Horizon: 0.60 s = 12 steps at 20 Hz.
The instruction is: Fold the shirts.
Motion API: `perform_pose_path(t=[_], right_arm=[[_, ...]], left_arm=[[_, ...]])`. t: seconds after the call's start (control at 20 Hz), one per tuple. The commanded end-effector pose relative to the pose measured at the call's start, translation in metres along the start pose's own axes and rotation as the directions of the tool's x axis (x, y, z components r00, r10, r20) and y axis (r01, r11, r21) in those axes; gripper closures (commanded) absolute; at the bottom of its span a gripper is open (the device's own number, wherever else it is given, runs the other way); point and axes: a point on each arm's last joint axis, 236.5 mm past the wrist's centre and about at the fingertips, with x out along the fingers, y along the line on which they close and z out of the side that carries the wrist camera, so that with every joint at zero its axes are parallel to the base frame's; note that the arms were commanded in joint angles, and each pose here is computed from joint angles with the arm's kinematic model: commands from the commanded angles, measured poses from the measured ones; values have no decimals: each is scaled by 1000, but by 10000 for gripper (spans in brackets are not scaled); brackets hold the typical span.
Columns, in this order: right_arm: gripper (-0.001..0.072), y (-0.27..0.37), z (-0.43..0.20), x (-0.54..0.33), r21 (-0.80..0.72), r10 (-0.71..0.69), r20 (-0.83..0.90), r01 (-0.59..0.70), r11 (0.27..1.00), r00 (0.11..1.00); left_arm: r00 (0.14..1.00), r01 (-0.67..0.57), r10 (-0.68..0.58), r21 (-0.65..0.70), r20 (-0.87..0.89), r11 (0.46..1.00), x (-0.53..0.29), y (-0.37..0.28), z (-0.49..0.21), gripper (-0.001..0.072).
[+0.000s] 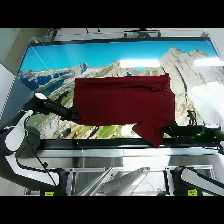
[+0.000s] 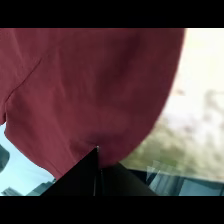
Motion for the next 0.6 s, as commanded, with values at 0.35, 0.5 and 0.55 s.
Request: perform_pose_path(t=[0.35,0.5,0.55], right_arm=[[687,118,55,-57,-163,290,57,-278,947,955],[687,165,98,-86,-224,413,178,-372,901,893],[687,174,112,-91,-240,426,206,-377,895,881]], left_arm=[[911,409,-411,47,39,911,-50,-72,0,689],[883,439,-452,118,125,891,-78,-95,30,688],[891,400,-419,133,173,907,-86,-96,46,688]])
